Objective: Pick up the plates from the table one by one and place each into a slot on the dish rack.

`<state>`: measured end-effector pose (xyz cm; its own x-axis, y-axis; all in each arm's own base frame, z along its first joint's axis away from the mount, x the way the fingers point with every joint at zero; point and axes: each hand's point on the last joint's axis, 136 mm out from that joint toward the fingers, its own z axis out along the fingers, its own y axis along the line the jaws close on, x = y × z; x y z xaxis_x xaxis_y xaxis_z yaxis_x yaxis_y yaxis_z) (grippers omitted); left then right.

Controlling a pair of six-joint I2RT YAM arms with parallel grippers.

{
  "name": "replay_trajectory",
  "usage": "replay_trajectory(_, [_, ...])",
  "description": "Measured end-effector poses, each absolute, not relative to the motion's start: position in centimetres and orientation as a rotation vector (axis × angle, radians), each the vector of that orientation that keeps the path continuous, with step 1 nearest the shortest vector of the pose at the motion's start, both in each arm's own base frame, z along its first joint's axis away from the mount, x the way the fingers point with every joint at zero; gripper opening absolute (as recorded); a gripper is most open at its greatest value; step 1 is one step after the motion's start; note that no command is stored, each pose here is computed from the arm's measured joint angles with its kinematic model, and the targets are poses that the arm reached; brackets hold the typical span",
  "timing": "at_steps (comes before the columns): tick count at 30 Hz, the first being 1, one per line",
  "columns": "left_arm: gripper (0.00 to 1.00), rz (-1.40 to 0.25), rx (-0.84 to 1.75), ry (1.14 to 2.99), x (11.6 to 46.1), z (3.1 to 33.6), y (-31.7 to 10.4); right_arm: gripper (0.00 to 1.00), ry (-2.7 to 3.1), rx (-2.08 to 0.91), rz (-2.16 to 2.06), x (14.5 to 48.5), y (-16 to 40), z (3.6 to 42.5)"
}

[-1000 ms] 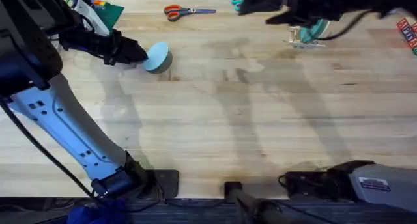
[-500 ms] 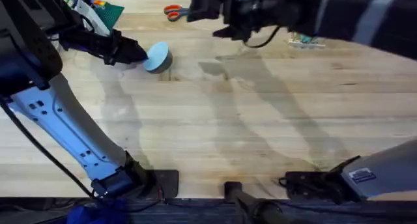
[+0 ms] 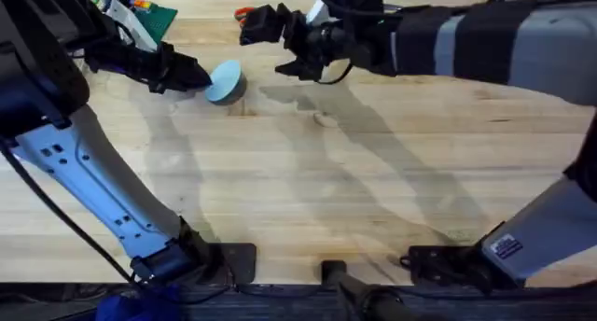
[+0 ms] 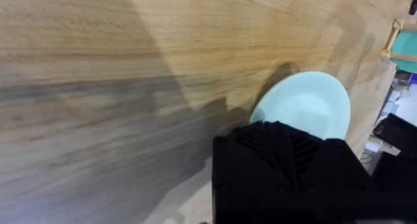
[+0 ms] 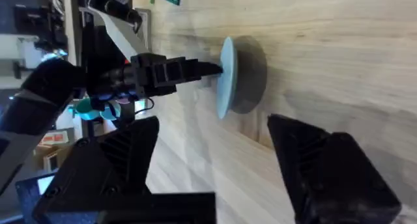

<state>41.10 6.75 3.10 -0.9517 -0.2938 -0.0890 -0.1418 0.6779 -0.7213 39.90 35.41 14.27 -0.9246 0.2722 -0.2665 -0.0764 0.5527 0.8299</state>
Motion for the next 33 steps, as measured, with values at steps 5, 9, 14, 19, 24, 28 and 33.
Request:
replay_trajectory(5, [0.041,-1.133,-0.354,2.693,41.1,3.1,6.7,0.994,2.416,0.23,1.357,40.2,36.8,13.3])
replay_trajectory(9, [0.041,-1.133,-0.354,2.693,41.1,3.1,6.7,0.993,2.418,0.246,1.358,40.0,37.8,12.3])
replay_trajectory(14, [0.041,-1.133,-0.353,2.693,41.1,3.1,6.8,0.994,2.432,0.228,1.365,39.7,39.6,11.6])
replay_trajectory(19, [0.04,-1.132,-0.353,2.693,41.1,3.1,6.8,0.994,2.423,0.187,1.395,40.2,42.2,11.6])
replay_trajectory(24, [0.04,-1.132,-0.353,2.693,41.1,3.1,6.8,0.994,2.421,0.17,1.409,40.5,44.0,11.2])
replay_trajectory(28, [0.04,-1.132,-0.353,2.693,41.1,3.1,6.8,0.993,2.436,0.185,1.391,40.8,44.0,10.1])
replay_trajectory(33, [0.041,-1.132,-0.353,2.692,41.1,3.1,6.8,0.994,2.44,0.189,1.39,40.8,44.0,9.8])
